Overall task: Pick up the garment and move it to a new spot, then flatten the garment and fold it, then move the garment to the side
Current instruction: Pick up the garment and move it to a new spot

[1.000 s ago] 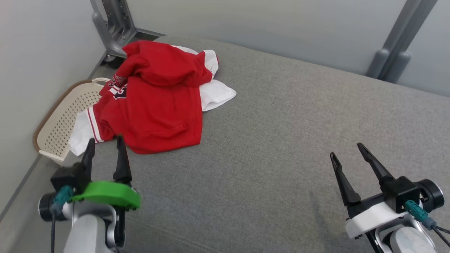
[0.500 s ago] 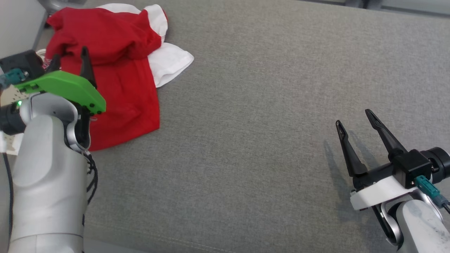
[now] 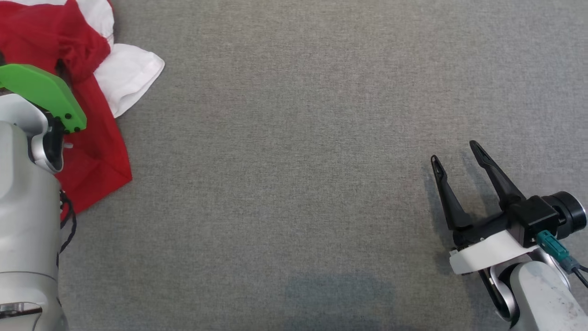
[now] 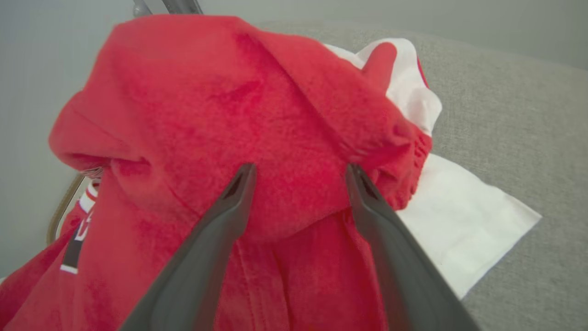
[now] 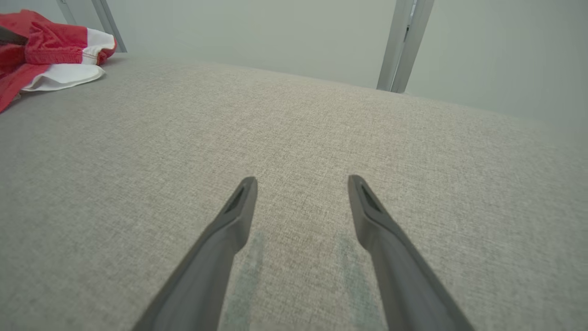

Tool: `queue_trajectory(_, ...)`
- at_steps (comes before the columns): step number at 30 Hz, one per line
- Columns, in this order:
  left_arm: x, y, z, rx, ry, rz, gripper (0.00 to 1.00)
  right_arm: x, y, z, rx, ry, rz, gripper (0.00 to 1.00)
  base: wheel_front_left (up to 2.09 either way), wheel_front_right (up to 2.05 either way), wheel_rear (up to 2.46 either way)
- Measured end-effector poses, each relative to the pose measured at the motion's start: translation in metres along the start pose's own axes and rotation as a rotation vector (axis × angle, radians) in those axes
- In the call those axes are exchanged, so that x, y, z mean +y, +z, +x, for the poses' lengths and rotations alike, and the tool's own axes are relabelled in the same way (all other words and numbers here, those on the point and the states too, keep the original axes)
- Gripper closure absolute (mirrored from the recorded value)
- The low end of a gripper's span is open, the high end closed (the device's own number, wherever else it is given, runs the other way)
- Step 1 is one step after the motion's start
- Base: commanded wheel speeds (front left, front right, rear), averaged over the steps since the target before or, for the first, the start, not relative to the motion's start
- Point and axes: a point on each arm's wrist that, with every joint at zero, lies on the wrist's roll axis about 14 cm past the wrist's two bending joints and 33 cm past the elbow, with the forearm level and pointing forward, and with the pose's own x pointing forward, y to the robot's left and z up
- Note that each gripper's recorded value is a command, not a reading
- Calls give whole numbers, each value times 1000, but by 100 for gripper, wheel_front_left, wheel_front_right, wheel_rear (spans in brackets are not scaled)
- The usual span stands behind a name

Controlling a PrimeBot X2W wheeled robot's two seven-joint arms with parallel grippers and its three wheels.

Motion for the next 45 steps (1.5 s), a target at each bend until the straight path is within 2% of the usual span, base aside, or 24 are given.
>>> queue_trajectory(1, 0, -4, 4, 14, 2, 11, 20, -2, -2, -2, 6, -6, 1, 0, 0, 0, 0)
queue_trajectory(2, -2, -6, 7, 20, 1, 23, 53, -4, -4, -3, 12, -13, 2, 0, 0, 0, 0)
queue_trajectory(4, -7, -10, 13, 28, -4, 33, 100, -8, -7, -6, 20, -27, 1, 0, 0, 0, 0)
queue_trajectory(10, -13, -20, 20, 32, -7, 50, 100, -17, -11, -11, 34, -53, -4, 0, 0, 0, 0)
queue_trajectory(19, -36, 26, 7, -142, -85, 75, 100, -10, -3, -10, 16, -46, 4, 0, 0, 0, 0)
queue_trajectory(24, -77, 69, -15, -290, -204, 90, 100, 1, 2, -11, 6, -25, 13, 0, 0, 0, 0)
queue_trajectory(28, -131, 114, -55, -448, -360, 111, 100, 9, 17, -13, -27, -16, 17, 0, 0, 0, 0)
queue_trajectory(33, -186, 148, -112, -572, -536, 138, 100, 14, 32, -19, -61, -25, 29, 0, 0, 0, 0)
queue_trajectory(39, -256, 127, -184, -587, -799, 183, 100, 9, 42, -34, -81, -71, 43, 0, 0, 0, 0)
queue_trajectory(42, -288, 88, -214, -515, -939, 191, 100, 1, 42, -45, -78, -110, 44, 0, 0, 0, 0)
queue_trajectory(45, -307, 44, -234, -412, -1025, 178, 100, -4, 40, -55, -72, -140, 53, 0, 0, 0, 0)
